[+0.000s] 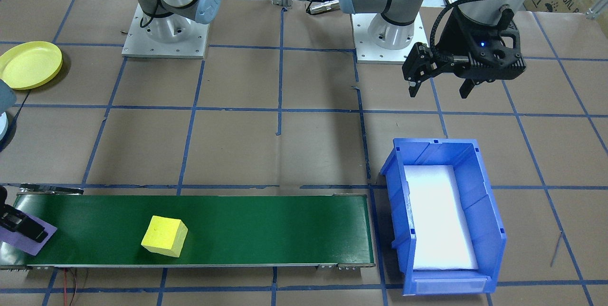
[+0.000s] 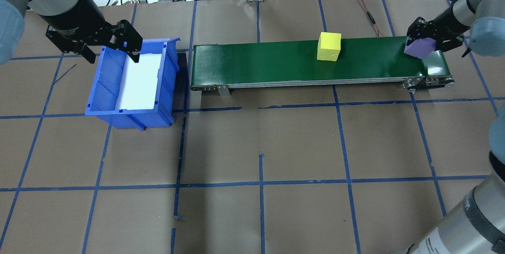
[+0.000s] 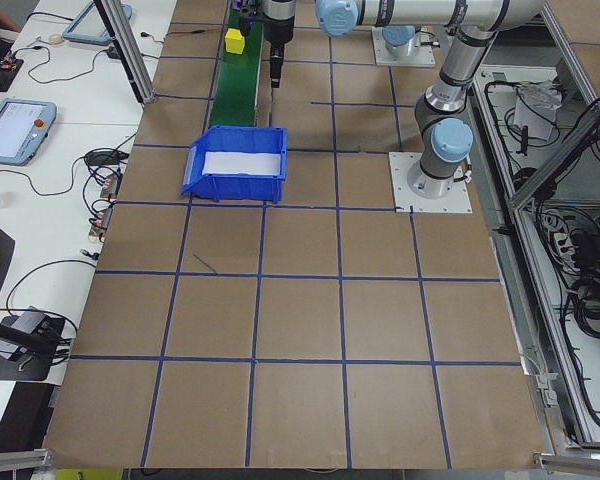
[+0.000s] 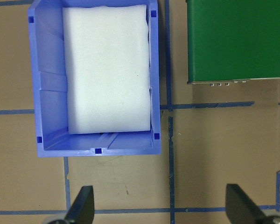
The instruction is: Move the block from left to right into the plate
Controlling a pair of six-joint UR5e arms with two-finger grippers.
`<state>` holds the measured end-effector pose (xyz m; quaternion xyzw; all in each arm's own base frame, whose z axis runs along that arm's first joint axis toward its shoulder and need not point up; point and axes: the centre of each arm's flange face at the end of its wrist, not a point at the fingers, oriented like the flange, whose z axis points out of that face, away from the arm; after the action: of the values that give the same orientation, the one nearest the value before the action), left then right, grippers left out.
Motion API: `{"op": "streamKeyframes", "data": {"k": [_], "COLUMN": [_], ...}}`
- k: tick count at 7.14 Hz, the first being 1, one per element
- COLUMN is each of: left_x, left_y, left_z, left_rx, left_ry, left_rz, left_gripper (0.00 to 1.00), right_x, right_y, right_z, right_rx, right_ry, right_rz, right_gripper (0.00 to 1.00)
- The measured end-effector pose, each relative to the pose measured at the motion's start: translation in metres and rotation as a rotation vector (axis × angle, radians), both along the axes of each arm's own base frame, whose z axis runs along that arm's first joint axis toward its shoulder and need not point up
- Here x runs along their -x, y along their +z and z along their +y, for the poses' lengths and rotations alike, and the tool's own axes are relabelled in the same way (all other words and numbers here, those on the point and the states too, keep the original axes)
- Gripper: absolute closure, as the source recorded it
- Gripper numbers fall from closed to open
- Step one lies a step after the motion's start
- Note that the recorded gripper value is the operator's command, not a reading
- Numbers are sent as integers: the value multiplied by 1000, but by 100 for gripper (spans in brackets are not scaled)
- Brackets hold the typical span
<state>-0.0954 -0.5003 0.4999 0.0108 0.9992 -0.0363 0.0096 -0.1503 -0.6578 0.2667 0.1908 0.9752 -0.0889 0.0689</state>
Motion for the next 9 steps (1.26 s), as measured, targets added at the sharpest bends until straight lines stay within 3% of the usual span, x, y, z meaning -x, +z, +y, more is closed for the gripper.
{"op": "streamKeyframes", "data": {"k": [1, 2, 3, 4, 6, 7, 8, 9], "left_x": [0, 0, 0, -1, -2, -2, -2, -2], "left_y": [0, 0, 0, 1, 1, 1, 1, 1], "left_z": [0, 0, 0, 0, -2, -2, -3, -5], "left_rx": [0, 1, 1, 3, 8, 9, 11, 14], "left_ry": [0, 0, 1, 2, 3, 2, 3, 3], "left_rz": [0, 0, 0, -1, -1, -1, -1, -1], "left_gripper": [0, 0, 0, 0, 0, 0, 0, 0], "right_x": [18, 57, 110, 165, 246, 272, 287, 293], "right_y": [19, 35, 39, 31, 17, 8, -7, -22], "right_z": [13, 38, 74, 116, 180, 201, 214, 220], "right_rx": [-16, -70, -141, -197, -219, -234, -263, -289], "right_ry": [34, 57, 66, 58, 105, 113, 121, 126], "right_rz": [86, 146, 147, 115, 100, 102, 107, 106], "right_gripper": [76, 76, 76, 76, 69, 57, 3, 0]}}
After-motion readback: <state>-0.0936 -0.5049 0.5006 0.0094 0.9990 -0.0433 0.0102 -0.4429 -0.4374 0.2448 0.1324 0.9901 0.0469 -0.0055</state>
